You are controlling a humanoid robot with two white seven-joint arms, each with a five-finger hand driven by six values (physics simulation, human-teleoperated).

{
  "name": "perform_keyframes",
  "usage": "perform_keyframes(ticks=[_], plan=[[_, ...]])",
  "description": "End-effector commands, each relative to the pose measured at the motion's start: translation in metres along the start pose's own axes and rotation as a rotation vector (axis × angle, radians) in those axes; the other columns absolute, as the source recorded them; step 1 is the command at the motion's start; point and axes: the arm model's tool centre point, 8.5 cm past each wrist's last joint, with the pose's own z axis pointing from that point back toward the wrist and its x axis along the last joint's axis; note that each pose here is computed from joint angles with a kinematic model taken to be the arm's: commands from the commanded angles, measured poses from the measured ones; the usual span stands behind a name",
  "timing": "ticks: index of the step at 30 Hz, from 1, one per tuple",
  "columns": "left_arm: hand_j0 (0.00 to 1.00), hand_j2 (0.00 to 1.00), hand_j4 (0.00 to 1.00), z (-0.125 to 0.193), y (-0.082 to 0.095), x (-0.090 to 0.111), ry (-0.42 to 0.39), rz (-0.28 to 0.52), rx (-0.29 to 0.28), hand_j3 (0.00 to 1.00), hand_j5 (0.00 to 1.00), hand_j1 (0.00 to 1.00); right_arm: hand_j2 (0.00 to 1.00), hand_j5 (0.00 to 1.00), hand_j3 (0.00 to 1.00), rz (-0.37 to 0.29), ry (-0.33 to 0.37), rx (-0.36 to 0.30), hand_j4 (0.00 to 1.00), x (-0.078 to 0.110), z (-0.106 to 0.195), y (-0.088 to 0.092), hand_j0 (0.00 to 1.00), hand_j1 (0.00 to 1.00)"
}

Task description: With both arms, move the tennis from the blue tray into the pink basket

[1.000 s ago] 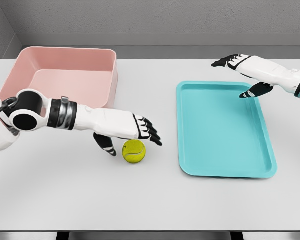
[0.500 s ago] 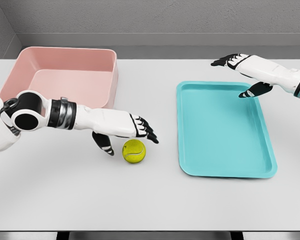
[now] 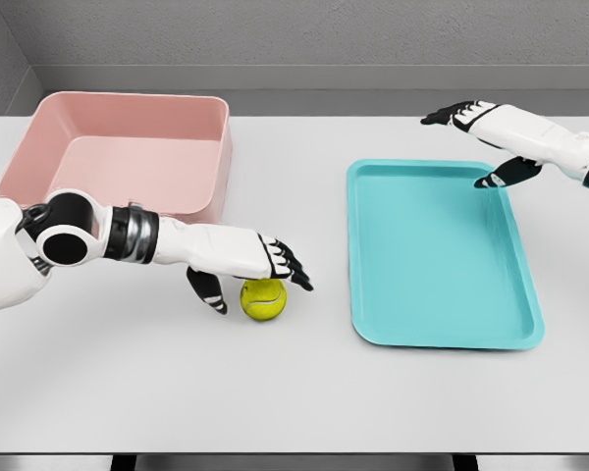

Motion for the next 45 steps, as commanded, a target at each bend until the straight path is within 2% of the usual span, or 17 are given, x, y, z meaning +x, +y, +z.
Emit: perform_keyframes(ticks=[1,5,12,19,43,45], plan=[[1.00,1.00,1.00,-0.002,-0.003,-0.005,0.013,0.011,-0.003,1.00,1.00,1.00,1.00,1.00,1.00,-0.007,0.003,-0.006,1.00,-0.001,0.001,0.000,1.00,1.00],[1.00,1.00,1.00,-0.004,-0.004,-0.008,0.017,0.019,-0.003,1.00,1.00,1.00,1.00,1.00,1.00,-0.014,0.030,-0.001,1.00,-0.009,0.006,0.001,1.00,1.00],[1.00,1.00,1.00,-0.010,-0.005,-0.005,0.002,0.022,-0.001,1.00,1.00,1.00,1.00,1.00,1.00,-0.014,0.027,-0.003,1.00,-0.008,0.004,0.001,1.00,1.00],[1.00,1.00,1.00,-0.008,-0.011,-0.016,0.031,0.050,-0.006,1.00,1.00,1.00,1.00,1.00,1.00,-0.015,0.026,-0.003,1.00,-0.008,0.004,0.001,1.00,1.00],[1.00,1.00,1.00,-0.016,-0.019,-0.015,0.031,0.038,-0.026,1.00,1.00,1.00,1.00,1.00,1.00,-0.021,0.041,0.000,1.00,-0.013,0.005,0.003,1.00,1.00],[0.81,0.81,0.81,-0.016,-0.019,-0.015,0.028,0.036,-0.026,0.81,0.81,0.81,1.00,1.00,1.00,-0.021,0.041,0.000,1.00,-0.013,0.005,0.003,1.00,1.00]])
